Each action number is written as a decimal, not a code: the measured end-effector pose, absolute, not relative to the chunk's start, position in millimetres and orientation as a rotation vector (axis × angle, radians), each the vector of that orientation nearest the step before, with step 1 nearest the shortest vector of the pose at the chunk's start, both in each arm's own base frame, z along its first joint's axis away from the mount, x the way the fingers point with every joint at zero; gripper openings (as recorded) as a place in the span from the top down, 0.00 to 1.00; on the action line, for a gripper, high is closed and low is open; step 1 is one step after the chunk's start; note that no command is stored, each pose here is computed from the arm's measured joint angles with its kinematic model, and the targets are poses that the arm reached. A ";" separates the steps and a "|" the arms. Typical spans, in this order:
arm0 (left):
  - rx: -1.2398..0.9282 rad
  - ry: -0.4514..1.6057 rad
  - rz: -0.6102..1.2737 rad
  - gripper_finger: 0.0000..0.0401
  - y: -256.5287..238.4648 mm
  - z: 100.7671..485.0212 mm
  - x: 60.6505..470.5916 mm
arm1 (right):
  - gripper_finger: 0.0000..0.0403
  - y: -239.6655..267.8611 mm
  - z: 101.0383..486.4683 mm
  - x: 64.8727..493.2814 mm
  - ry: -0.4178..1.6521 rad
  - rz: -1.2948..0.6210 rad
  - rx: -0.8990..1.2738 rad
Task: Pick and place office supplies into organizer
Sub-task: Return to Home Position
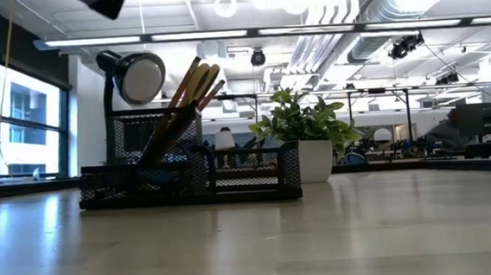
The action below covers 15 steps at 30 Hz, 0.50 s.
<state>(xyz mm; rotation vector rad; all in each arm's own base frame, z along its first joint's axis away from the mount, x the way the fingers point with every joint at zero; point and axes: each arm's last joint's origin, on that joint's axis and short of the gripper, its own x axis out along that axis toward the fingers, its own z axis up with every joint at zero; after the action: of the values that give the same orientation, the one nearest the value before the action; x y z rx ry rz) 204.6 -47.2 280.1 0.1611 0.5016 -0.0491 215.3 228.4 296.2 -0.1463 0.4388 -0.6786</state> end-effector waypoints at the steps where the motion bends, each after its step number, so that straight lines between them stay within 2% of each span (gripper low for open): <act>1: 0.146 0.472 -0.044 0.98 -43.8 278.6 198.0 | 0.97 223.3 302.7 214.2 0.446 -0.675 -0.155; 6: 0.099 0.360 -0.014 0.96 -31.2 270.2 167.6 | 0.99 200.6 325.4 215.7 0.506 -0.665 -0.159; 10: 0.086 0.316 -0.010 0.99 -26.5 262.8 148.8 | 0.99 184.5 335.9 223.0 0.596 -0.641 -0.132; 12: 0.073 0.304 -0.012 1.00 -25.0 258.8 141.5 | 1.00 181.0 337.9 234.5 0.651 -0.585 -0.104; 15: 0.050 0.279 -0.015 0.99 -23.7 254.9 134.7 | 1.00 181.1 337.3 260.5 0.742 -0.403 -0.087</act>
<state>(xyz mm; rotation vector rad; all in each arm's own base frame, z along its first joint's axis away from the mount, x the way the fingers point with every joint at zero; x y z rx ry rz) 134.7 -23.7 254.9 0.0500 0.2785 -0.0154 260.5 181.1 337.3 -0.0870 0.7422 -0.4034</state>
